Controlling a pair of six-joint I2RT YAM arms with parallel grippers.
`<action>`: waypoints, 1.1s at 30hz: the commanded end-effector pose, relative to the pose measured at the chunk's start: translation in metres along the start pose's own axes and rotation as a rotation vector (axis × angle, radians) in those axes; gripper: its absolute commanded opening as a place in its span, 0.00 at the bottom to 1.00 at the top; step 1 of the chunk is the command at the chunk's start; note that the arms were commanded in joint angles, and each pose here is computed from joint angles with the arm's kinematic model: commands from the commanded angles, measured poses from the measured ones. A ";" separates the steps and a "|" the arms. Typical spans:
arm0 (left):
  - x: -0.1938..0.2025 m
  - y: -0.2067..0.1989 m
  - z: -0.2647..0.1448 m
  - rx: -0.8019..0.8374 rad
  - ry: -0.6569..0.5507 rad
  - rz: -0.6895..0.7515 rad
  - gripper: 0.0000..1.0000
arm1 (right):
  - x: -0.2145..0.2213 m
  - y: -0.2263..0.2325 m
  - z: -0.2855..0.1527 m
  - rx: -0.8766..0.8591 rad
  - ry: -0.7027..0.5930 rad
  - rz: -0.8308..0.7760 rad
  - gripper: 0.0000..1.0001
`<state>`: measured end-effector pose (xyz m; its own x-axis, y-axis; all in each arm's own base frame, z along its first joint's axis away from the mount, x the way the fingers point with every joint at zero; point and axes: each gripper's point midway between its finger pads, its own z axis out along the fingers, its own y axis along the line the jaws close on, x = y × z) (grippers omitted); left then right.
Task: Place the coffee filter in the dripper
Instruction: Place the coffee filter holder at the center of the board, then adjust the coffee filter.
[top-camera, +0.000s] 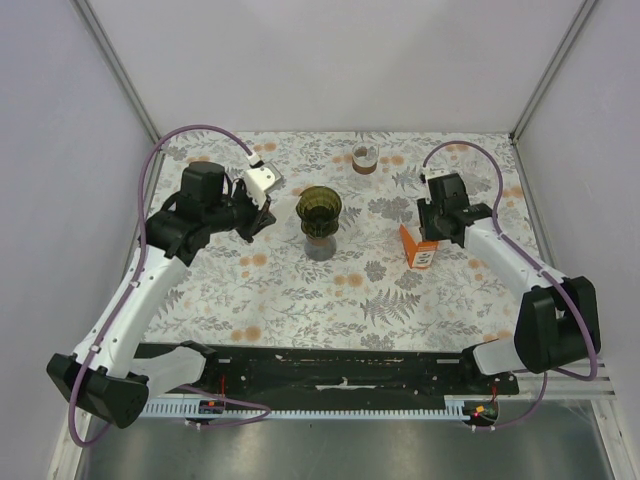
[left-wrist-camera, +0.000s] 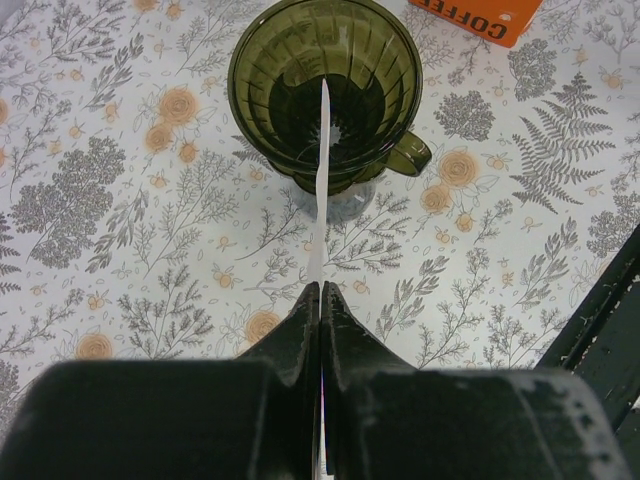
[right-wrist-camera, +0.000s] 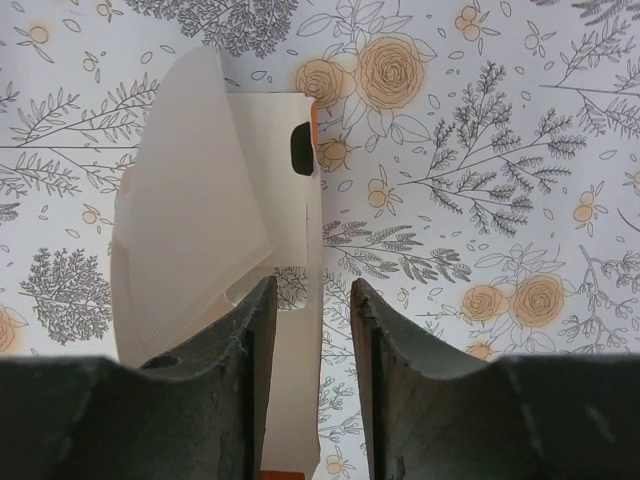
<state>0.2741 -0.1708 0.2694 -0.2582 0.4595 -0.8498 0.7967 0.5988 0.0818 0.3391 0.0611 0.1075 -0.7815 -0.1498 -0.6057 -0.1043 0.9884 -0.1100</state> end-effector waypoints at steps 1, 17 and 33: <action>-0.019 -0.005 -0.012 0.021 -0.049 0.042 0.02 | -0.039 0.004 -0.025 -0.048 -0.096 0.011 0.46; -0.031 -0.031 -0.026 0.165 -0.068 0.084 0.02 | -0.108 0.109 -0.159 -0.483 -0.462 -0.315 0.78; -0.055 -0.102 -0.077 0.525 -0.194 0.171 0.02 | -0.083 0.280 -0.304 -1.307 -0.886 -0.665 0.78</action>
<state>0.1862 -0.2034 0.3262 -0.1141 0.4104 -0.9048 0.9798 0.1972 -0.0341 0.1990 0.3338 0.3464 0.0651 -0.1090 -0.9919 -0.9826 0.1662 -0.0827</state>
